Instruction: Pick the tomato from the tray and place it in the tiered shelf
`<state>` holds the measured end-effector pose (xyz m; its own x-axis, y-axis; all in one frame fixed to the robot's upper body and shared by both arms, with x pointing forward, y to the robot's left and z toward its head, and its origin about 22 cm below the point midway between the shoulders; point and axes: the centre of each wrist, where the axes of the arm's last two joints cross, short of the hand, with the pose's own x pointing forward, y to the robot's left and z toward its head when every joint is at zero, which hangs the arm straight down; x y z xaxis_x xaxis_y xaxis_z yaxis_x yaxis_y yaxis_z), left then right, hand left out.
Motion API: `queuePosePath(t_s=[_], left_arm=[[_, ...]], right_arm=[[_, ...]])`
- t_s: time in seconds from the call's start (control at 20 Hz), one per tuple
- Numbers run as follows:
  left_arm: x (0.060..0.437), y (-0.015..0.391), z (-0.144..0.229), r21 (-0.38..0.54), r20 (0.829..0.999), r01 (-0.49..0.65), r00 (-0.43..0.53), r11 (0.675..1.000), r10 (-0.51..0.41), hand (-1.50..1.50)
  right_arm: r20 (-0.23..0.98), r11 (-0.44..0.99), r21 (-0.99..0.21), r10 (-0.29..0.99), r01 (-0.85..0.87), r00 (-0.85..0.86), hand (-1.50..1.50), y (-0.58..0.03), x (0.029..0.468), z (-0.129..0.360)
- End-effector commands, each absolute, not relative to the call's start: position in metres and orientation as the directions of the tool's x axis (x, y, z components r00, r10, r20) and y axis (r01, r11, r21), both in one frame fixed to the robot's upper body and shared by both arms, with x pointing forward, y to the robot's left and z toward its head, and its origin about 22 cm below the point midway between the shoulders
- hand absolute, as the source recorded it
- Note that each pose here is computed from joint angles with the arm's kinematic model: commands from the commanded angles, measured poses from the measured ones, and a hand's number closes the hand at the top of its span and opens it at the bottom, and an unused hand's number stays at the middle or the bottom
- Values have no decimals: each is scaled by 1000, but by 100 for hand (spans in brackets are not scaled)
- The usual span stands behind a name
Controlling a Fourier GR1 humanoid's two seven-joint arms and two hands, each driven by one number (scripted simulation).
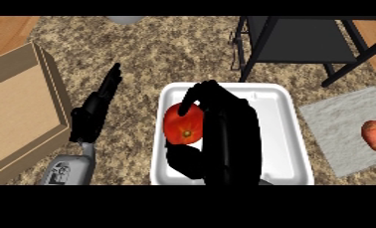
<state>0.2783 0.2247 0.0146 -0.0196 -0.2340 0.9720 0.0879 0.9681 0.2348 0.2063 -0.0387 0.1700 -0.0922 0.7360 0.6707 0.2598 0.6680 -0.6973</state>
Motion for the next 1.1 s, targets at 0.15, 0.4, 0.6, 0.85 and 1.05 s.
queuePosePath(t_s=[0.15,0.4,0.6,0.85,1.05], left_arm=[[271,219,22,243,970,110,-36,964,-241,0],[274,215,19,222,975,100,-24,970,-221,0],[289,215,21,228,974,91,-23,970,-226,0],[280,220,12,234,972,78,-25,969,-233,0],[281,216,21,235,972,93,-26,968,-233,0]], right_arm=[[673,573,-675,737,465,67,150,-67,225,220],[639,494,-667,764,557,87,150,-72,232,260],[647,492,-657,757,572,93,150,-73,238,283],[642,448,-645,757,619,121,150,-96,266,290],[634,418,-633,763,652,127,150,-106,281,314]])
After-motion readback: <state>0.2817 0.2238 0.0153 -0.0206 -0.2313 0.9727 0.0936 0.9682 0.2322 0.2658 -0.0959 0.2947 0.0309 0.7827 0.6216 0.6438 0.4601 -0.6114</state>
